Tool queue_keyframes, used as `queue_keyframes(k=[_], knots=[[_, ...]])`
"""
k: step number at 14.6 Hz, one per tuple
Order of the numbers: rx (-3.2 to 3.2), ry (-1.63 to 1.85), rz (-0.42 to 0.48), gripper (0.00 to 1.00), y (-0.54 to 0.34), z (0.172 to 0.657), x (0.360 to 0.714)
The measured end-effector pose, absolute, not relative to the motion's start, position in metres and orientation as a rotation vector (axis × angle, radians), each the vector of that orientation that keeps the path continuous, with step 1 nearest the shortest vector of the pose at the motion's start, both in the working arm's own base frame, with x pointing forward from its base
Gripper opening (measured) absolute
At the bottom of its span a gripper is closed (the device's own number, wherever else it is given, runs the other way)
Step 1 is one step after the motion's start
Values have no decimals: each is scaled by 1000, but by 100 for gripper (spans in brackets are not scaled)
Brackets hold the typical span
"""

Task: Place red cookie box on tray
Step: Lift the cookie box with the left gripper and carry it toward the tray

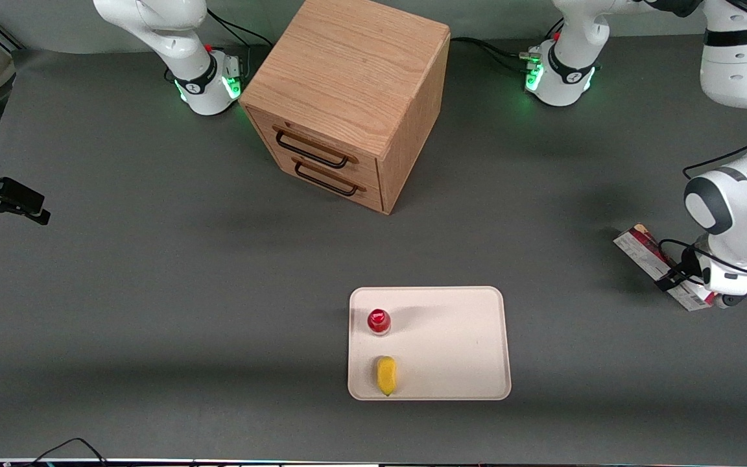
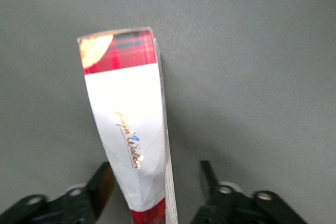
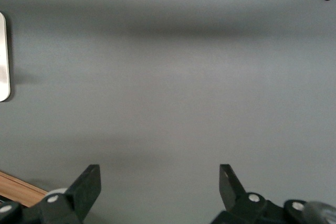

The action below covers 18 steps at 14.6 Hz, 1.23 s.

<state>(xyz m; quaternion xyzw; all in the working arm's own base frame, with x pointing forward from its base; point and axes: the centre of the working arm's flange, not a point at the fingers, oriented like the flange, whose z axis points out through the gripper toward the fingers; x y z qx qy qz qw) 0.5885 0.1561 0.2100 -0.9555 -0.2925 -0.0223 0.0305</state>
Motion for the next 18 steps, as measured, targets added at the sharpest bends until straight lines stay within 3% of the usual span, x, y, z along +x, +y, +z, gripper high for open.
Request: queue_keyframes(k=[4, 6, 11, 14, 18], knots=[[-2948, -899, -65, 24, 153, 208, 589], [-2950, -897, -69, 12, 152, 210, 590], [-2994, -846, -55, 10, 133, 242, 606], [-3019, -761, -2, 9, 99, 315, 641], [-2923, -515, -61, 9, 8, 409, 678]])
